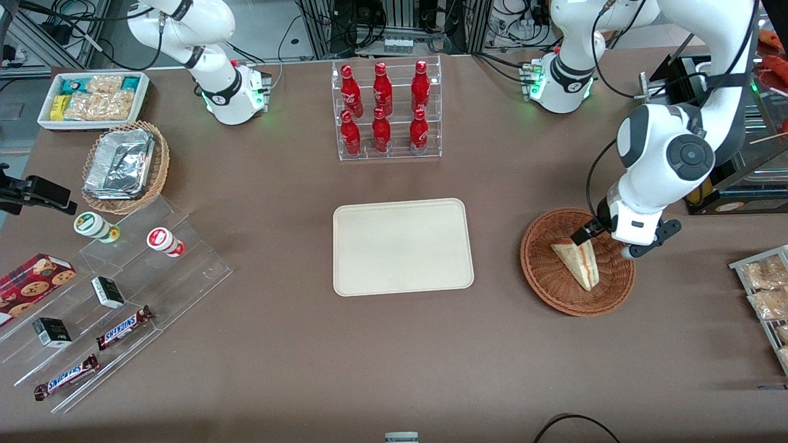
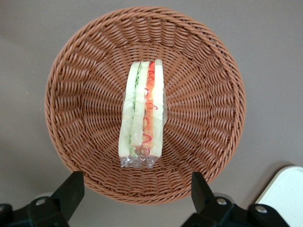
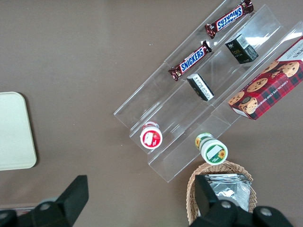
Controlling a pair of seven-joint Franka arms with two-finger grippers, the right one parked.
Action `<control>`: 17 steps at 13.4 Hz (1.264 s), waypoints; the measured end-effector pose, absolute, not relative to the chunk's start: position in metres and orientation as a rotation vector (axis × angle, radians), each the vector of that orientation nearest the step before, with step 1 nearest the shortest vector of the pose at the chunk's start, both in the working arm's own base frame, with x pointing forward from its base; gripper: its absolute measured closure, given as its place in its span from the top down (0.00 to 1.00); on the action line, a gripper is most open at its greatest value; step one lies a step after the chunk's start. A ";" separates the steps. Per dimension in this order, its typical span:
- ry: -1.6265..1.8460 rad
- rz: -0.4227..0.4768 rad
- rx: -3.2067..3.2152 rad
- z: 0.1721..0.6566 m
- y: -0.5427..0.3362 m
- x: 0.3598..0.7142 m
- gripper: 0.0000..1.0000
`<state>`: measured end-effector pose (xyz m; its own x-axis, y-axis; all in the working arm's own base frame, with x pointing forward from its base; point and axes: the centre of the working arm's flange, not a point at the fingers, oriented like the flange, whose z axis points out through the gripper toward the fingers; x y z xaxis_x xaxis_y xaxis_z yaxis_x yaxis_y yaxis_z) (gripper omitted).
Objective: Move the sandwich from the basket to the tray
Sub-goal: 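Lower the left gripper and close it on the wrapped sandwich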
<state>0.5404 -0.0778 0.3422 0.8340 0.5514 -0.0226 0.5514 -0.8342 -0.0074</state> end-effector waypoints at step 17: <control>-0.959 0.111 -2.980 0.257 -0.069 0.557 0.93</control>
<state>0.5573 -0.0689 0.2568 0.8100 0.5829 -0.0645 0.5822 -0.8125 -0.0300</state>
